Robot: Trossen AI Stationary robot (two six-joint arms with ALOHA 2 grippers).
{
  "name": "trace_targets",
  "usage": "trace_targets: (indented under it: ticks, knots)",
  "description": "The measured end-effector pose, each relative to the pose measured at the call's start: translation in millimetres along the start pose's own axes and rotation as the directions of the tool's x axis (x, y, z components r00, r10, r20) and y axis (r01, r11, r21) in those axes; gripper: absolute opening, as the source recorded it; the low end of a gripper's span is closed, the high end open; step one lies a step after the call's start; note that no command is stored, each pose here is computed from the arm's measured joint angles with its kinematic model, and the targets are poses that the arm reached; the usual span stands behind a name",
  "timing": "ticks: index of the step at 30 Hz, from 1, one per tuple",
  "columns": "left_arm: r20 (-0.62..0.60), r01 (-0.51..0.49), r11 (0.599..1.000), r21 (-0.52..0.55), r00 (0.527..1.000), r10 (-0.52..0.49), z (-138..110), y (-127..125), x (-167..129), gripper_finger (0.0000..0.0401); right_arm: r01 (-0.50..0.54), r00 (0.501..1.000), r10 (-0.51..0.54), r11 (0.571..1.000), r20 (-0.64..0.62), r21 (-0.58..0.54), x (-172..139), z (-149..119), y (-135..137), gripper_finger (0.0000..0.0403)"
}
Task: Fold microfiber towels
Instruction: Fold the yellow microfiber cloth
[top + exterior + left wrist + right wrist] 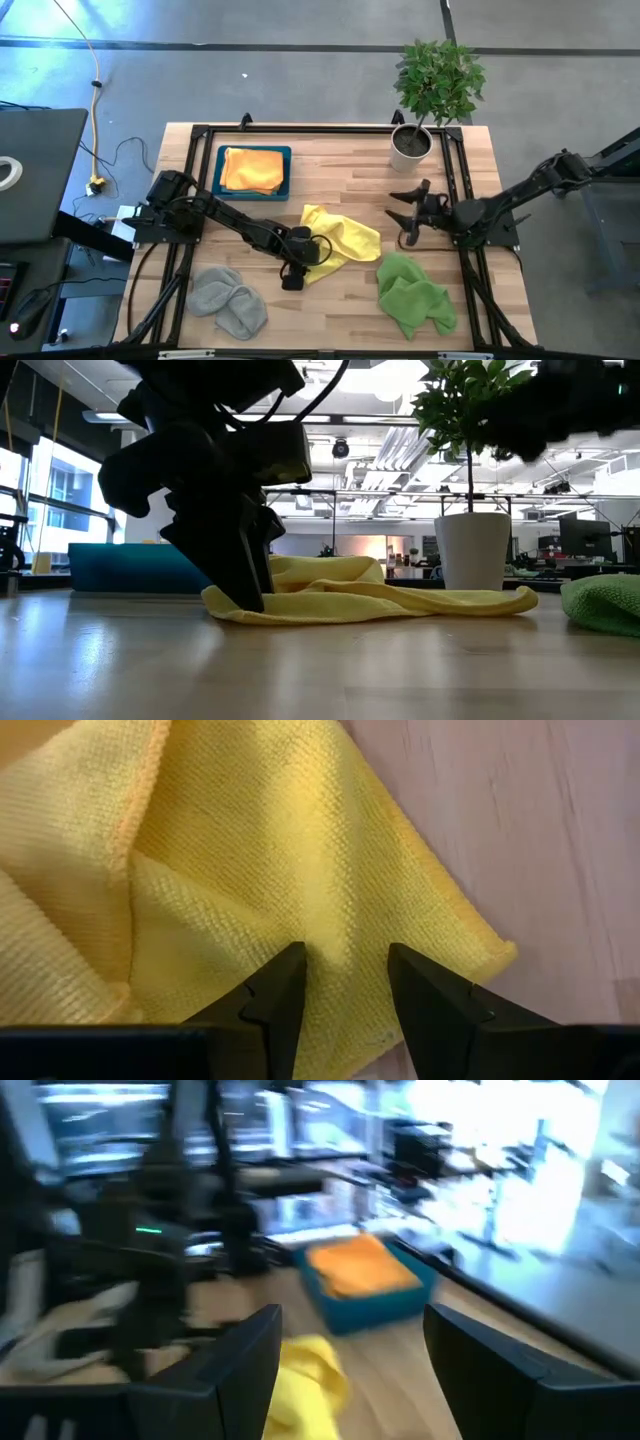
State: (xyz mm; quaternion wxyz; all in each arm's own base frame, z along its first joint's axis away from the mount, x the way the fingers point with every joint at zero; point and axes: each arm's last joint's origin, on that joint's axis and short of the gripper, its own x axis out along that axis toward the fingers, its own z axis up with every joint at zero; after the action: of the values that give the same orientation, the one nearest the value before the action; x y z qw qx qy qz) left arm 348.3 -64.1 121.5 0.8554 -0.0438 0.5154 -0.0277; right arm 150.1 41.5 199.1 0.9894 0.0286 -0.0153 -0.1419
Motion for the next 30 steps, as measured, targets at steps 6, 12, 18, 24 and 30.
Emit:
trace_targets:
  ticks: [6,12,18,24,30]
  knots:
    - [0.003,-0.002,1.000,-0.006,1.000,0.002,0,2,0,0.0138,-0.157,0.985,0.166,0.977,0.055,-0.141,15,35,18,0.0236]
    - [0.003,-0.003,1.000,-0.012,1.000,0.003,0,2,0,0.0138,-0.091,0.996,0.093,0.989,0.005,-0.120,48,49,29,0.0236]
    - [-0.004,-0.006,1.000,-0.025,1.000,0.006,0,2,0,0.0138,-0.035,0.955,0.009,0.996,-0.295,-0.083,85,35,41,0.0236]
    - [-0.020,-0.008,1.000,-0.029,1.000,0.007,-2,1,0,0.0138,-0.095,0.864,0.094,0.995,-0.494,0.022,104,17,58,0.0236]
    - [-0.021,-0.008,0.999,-0.052,1.000,0.007,-2,1,0,0.0138,-0.153,0.796,0.142,0.988,-0.588,0.030,113,-22,78,0.0236]
